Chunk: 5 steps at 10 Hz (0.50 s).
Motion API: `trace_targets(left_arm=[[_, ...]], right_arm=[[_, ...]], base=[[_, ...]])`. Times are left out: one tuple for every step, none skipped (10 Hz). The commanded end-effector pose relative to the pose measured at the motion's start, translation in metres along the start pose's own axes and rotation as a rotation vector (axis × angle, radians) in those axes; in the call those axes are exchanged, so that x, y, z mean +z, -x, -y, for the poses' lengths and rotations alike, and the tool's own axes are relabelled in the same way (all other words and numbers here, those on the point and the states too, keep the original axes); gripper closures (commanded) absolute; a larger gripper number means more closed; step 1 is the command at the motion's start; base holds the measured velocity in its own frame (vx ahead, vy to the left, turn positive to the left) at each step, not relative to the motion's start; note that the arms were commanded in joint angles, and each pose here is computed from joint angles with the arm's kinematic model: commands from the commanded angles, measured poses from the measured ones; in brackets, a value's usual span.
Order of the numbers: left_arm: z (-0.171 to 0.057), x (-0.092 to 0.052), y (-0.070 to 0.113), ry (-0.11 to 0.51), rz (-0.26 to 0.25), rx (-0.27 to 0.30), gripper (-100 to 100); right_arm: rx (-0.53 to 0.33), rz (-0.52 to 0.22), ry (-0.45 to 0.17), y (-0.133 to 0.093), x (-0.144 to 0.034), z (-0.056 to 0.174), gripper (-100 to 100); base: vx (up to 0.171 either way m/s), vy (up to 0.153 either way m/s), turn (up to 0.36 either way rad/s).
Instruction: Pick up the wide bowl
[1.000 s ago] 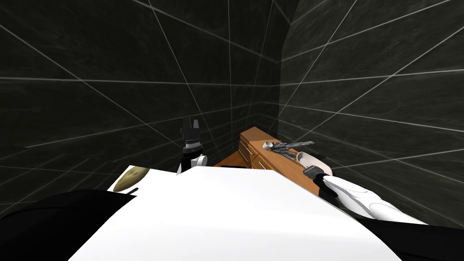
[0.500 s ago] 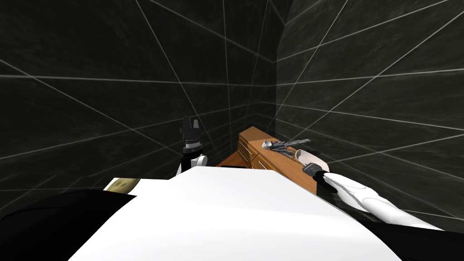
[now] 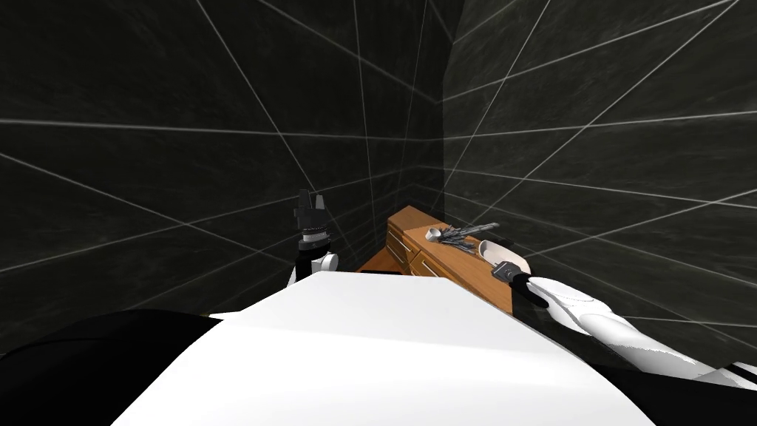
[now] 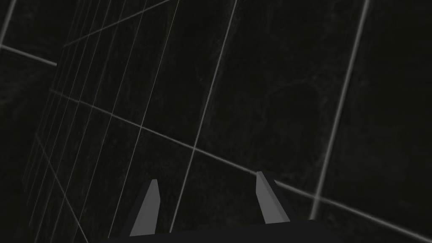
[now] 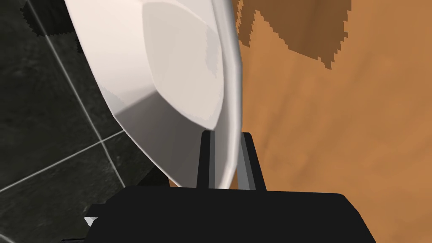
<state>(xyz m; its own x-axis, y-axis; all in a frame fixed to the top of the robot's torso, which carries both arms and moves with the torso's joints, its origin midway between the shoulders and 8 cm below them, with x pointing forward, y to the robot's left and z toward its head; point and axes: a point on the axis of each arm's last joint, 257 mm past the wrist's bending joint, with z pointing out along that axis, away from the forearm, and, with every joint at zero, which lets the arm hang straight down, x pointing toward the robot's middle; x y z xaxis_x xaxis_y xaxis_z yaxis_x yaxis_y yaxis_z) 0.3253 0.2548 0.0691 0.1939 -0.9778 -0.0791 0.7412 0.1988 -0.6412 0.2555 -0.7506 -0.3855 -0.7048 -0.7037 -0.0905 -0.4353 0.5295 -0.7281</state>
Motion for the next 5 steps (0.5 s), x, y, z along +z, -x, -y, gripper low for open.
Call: trace_targets(left_arm=[[0.0000,0.0000,0.0000,0.000,0.000,0.000,0],[0.0000,0.0000,0.0000,0.000,0.000,0.000,0],[0.0000,0.0000,0.0000,0.000,0.000,0.000,0],[0.0000,0.0000,0.0000,0.000,0.000,0.000,0],[0.0000,0.0000,0.0000,0.000,0.000,0.000,0]], right_arm=[[-0.010,0.014,0.012,0.0040,0.0015,-0.0014,100],[-0.023,0.026,0.014,0.0080,0.0047,0.0021,100],[-0.023,0.032,0.020,0.0094,0.0046,0.0004,100],[-0.020,0.026,0.016,0.0080,0.0039,0.0017,100],[-0.022,0.027,0.018,0.0083,0.0040,0.0005,0]], base=[[0.023,0.048,-0.104],[0.036,0.050,-0.156],[0.034,0.041,-0.099],[0.011,0.016,-0.013],[0.000,0.000,0.000]])
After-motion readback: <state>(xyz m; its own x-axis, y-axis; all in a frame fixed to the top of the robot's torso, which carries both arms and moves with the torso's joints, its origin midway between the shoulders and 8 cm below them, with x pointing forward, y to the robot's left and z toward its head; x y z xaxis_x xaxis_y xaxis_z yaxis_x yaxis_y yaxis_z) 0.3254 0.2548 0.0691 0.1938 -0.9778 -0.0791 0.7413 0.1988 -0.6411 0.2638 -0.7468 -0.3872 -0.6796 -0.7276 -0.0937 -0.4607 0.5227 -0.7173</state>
